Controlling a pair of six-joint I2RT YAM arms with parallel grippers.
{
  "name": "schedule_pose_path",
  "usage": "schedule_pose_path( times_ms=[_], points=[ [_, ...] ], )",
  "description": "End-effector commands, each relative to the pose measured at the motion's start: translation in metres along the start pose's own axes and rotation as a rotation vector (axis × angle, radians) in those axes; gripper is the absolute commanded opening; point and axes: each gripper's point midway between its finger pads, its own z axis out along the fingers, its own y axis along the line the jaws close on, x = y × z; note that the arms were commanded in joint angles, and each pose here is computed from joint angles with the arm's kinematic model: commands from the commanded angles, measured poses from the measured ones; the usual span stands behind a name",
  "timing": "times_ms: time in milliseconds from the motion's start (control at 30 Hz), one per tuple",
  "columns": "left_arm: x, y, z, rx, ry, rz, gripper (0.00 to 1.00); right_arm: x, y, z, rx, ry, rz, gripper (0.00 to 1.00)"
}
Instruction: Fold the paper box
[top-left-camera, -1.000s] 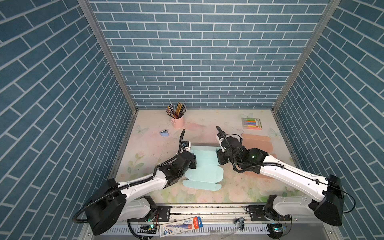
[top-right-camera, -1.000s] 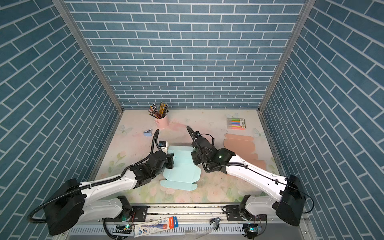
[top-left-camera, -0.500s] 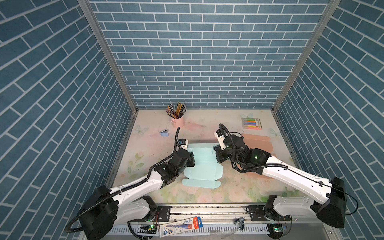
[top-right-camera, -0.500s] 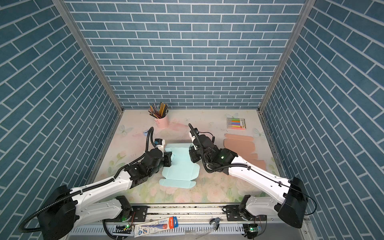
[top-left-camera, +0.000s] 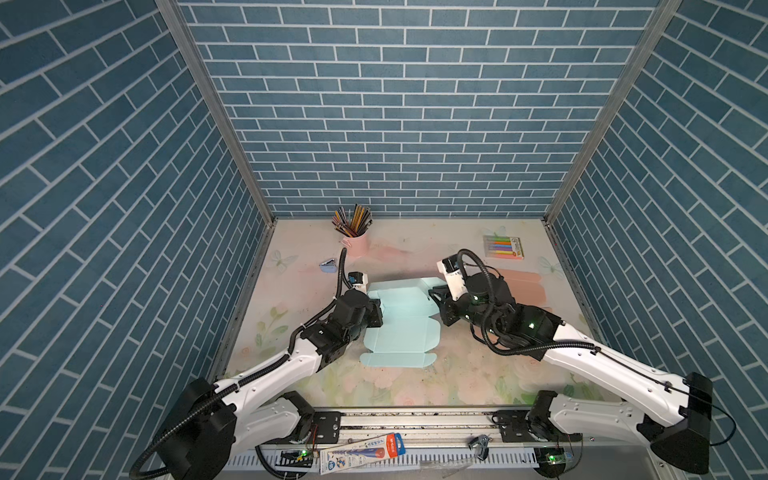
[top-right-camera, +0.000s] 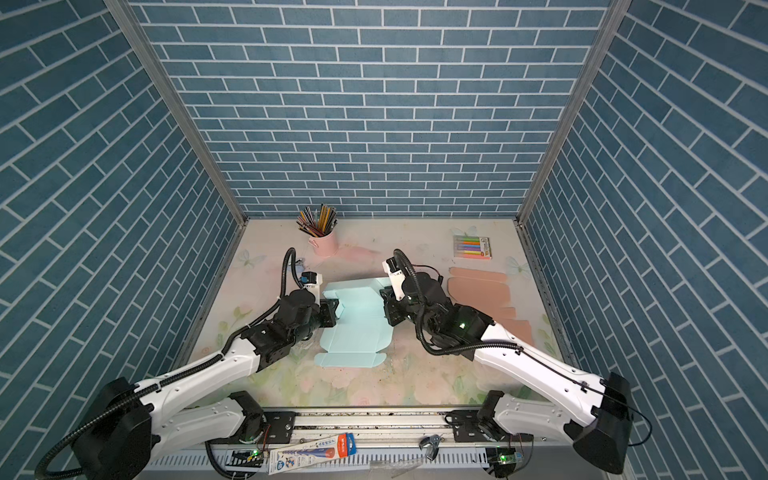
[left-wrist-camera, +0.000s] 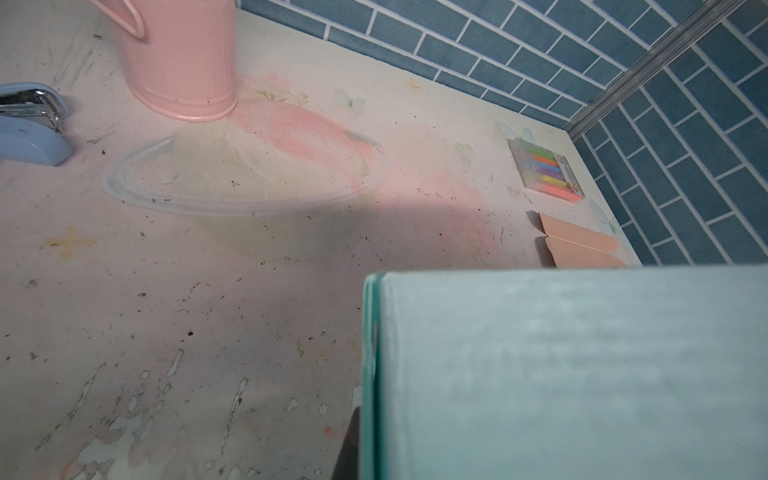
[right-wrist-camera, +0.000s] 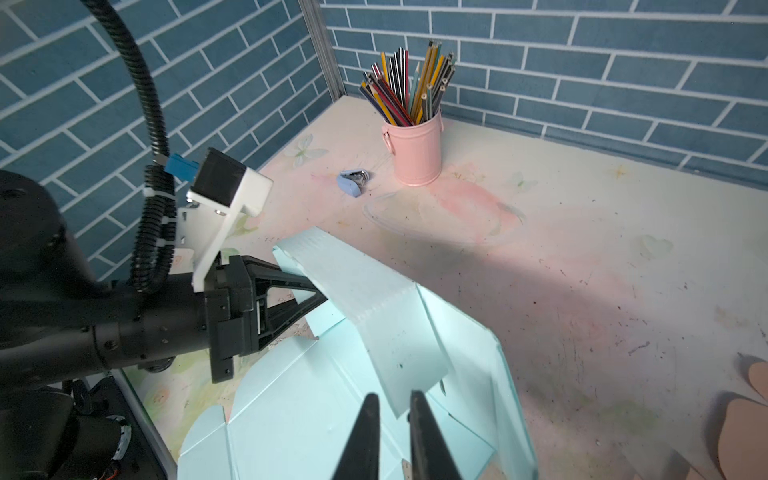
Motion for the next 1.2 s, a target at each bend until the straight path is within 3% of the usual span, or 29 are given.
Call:
schedule_pose_path(
  times_ms=[0, 133, 233, 333, 800, 1167],
  points=[
    [-0.005, -0.002, -0.003, 0.041, -0.013, -0.046, 0.07, -0.015, 0.004, -0.013, -0.042, -0.069, 0.003, 0.27],
    [-0.008, 0.000, -0.006, 0.071, -0.015, -0.086, 0.07, -0.019, -0.003, -0.029, -0.068, -0.132, 0.058, 0.43],
    [-0.011, 0.002, -0.008, 0.084, -0.014, -0.107, 0.07, -0.020, -0.017, -0.044, -0.083, -0.206, 0.121, 0.61],
    [-0.017, 0.001, -0.011, 0.114, -0.022, -0.131, 0.07, -0.019, -0.028, -0.056, -0.103, -0.261, 0.163, 0.68],
    [-0.045, -0.016, -0.032, 0.263, -0.058, -0.208, 0.07, 0.006, -0.024, -0.052, -0.224, -0.348, 0.136, 0.65],
    [-0.053, -0.035, -0.040, 0.355, -0.054, -0.184, 0.08, -0.011, -0.010, -0.047, -0.316, -0.418, 0.126, 0.64]
  ],
)
